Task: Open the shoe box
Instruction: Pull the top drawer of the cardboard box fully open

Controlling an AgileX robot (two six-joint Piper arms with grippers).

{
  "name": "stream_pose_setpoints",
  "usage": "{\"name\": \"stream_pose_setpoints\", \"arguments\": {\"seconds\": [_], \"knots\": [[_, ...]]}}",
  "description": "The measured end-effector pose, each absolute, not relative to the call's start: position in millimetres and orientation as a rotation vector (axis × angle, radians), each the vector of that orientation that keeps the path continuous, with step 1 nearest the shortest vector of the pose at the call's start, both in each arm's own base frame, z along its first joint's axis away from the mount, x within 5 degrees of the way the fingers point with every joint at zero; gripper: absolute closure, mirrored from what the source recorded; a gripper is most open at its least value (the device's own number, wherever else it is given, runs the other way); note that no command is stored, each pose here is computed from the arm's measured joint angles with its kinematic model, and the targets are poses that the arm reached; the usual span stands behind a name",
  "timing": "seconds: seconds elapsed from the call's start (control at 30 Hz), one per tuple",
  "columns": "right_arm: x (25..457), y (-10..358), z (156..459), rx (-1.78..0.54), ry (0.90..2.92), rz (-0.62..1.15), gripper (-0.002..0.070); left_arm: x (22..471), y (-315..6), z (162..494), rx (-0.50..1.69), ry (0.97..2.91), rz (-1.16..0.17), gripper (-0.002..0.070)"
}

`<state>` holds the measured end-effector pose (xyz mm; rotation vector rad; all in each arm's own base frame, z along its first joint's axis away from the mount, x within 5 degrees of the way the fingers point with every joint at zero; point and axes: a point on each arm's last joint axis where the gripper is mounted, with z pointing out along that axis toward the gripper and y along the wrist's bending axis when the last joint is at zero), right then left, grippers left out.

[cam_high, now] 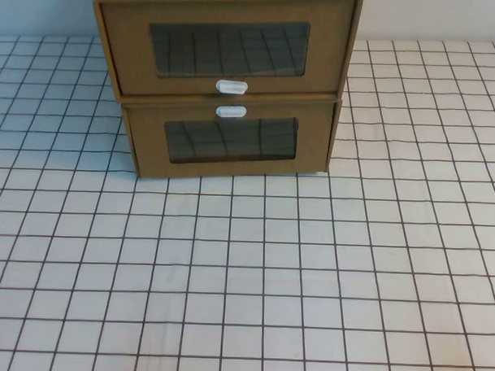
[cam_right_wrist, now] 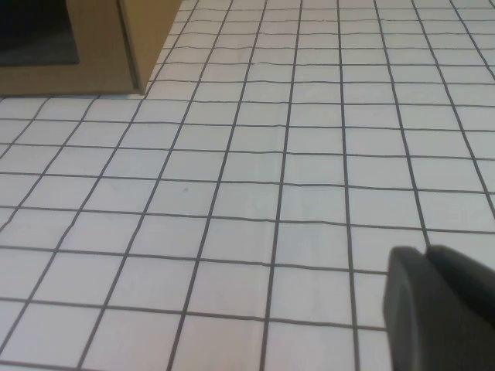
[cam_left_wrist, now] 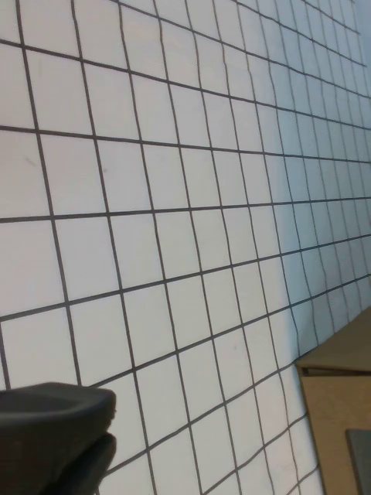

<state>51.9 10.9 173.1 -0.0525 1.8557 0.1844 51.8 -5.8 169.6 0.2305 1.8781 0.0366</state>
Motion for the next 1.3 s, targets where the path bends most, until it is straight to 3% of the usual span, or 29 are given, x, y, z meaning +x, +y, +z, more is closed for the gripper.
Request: {"name": "stream_pose_setpoints", "arguments": {"seconds": [1.3], "knots": [[51.9,10.9,173.1,-0.053,1.856,0.184,0.0689,52.2,-6.2,171.0,0.217,1.863,0.023,0.0677]]}}
